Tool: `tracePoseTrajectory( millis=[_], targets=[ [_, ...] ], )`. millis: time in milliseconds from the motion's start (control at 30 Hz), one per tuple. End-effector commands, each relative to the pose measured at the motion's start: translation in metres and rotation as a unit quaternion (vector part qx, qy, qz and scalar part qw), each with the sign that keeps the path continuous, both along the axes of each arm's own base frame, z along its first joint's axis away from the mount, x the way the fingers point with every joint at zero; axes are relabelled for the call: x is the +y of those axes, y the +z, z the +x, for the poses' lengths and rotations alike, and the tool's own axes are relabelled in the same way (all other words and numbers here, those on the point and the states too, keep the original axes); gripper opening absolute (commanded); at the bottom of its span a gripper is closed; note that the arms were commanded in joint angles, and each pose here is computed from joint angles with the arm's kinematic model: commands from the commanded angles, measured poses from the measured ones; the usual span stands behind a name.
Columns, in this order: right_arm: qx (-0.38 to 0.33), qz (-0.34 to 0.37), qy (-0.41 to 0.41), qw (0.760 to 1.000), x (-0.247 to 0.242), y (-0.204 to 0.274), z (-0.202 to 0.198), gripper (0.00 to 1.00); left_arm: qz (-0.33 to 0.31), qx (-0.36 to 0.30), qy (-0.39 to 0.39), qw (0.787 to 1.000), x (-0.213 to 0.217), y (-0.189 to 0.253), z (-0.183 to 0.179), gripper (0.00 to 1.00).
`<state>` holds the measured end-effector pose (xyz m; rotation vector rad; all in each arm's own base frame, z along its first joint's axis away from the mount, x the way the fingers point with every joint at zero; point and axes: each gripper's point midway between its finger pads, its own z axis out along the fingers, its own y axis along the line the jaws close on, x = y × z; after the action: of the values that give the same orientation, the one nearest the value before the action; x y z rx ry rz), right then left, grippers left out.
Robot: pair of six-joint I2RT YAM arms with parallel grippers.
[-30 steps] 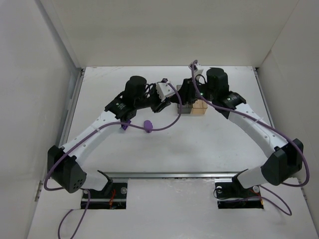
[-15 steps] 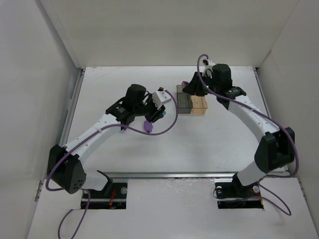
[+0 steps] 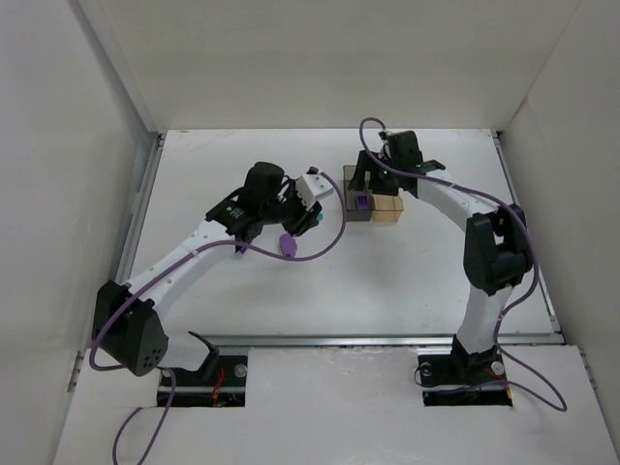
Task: Sort the legos into containers by color
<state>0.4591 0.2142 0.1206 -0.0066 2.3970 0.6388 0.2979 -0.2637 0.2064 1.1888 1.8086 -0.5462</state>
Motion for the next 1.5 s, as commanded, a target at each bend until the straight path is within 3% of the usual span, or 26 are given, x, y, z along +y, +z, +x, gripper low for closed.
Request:
tracePoseTrajectory(
  millis=[0,133,233,367,400,433,567,700,800,933,967,1000,1233,1300,1333,1367,1467],
  targets=[
    [-0.093,0.014,-0.005,0.996,-0.001,0.075,0.017,0.85,-0.029,-0.038,0.002,0.999,-0.011,0.032,0.015,0.0],
    [-0.138,0.021,-0.006,0.99,-0.013,0.121,0.012,0.85,-0.034,-0.035,-0.007,0.999,-0.026,0.036,0.032,0.0],
    [-0.183,0.008,-0.042,0.982,-0.049,0.155,0.011,0.88,-0.039,-0.03,-0.017,0.999,-0.055,0.041,0.055,0.0],
    [-0.181,-0.009,-0.084,0.98,-0.099,0.143,0.007,0.88,-0.03,-0.024,-0.049,0.998,-0.113,0.024,0.085,0.0],
    [-0.183,-0.014,-0.097,0.978,-0.109,0.143,0.007,0.88,-0.013,0.0,-0.048,0.999,-0.124,-0.011,0.1,0.0],
    [-0.177,-0.017,-0.104,0.979,-0.116,0.137,0.007,0.88,-0.033,-0.018,-0.051,0.998,-0.144,0.006,0.113,0.0],
    [-0.169,-0.015,-0.142,0.975,-0.139,0.131,-0.001,0.88,-0.061,-0.019,-0.032,0.997,-0.185,-0.013,0.148,0.0],
    [-0.164,-0.016,-0.164,0.973,-0.148,0.123,-0.01,0.88,-0.084,-0.037,-0.035,0.995,-0.213,-0.027,0.153,0.0],
    [-0.159,-0.014,-0.163,0.974,-0.15,0.121,-0.012,0.88,-0.075,-0.04,-0.028,0.996,-0.223,-0.04,0.152,0.07],
    [-0.154,-0.016,-0.168,0.974,-0.155,0.119,-0.012,0.88,-0.063,-0.036,-0.025,0.997,-0.22,-0.046,0.151,0.59],
    [-0.159,-0.016,-0.172,0.972,-0.159,0.123,-0.013,0.88,-0.06,-0.032,-0.024,0.997,-0.219,-0.048,0.15,0.87],
    [-0.159,-0.016,-0.172,0.972,-0.159,0.124,-0.013,0.88,-0.062,-0.044,-0.028,0.997,-0.214,-0.033,0.146,1.0],
    [-0.17,-0.013,-0.155,0.973,-0.154,0.135,-0.018,0.88,-0.053,-0.101,-0.064,0.991,-0.155,0.046,0.091,1.0],
    [-0.175,-0.029,-0.148,0.973,-0.14,0.135,-0.021,0.88,-0.057,-0.097,-0.047,0.993,-0.124,0.06,0.088,1.0],
    [-0.178,-0.051,-0.134,0.974,-0.133,0.132,-0.024,0.88,-0.079,-0.114,-0.033,0.99,-0.104,0.094,0.078,1.0],
    [-0.191,-0.065,-0.113,0.973,-0.109,0.137,-0.027,0.88,-0.076,-0.087,0.007,0.993,-0.075,0.079,0.082,1.0],
    [-0.201,-0.094,-0.012,0.975,-0.053,0.127,-0.036,0.88,-0.068,-0.089,0.092,0.989,-0.002,0.078,0.072,1.0]
  ],
)
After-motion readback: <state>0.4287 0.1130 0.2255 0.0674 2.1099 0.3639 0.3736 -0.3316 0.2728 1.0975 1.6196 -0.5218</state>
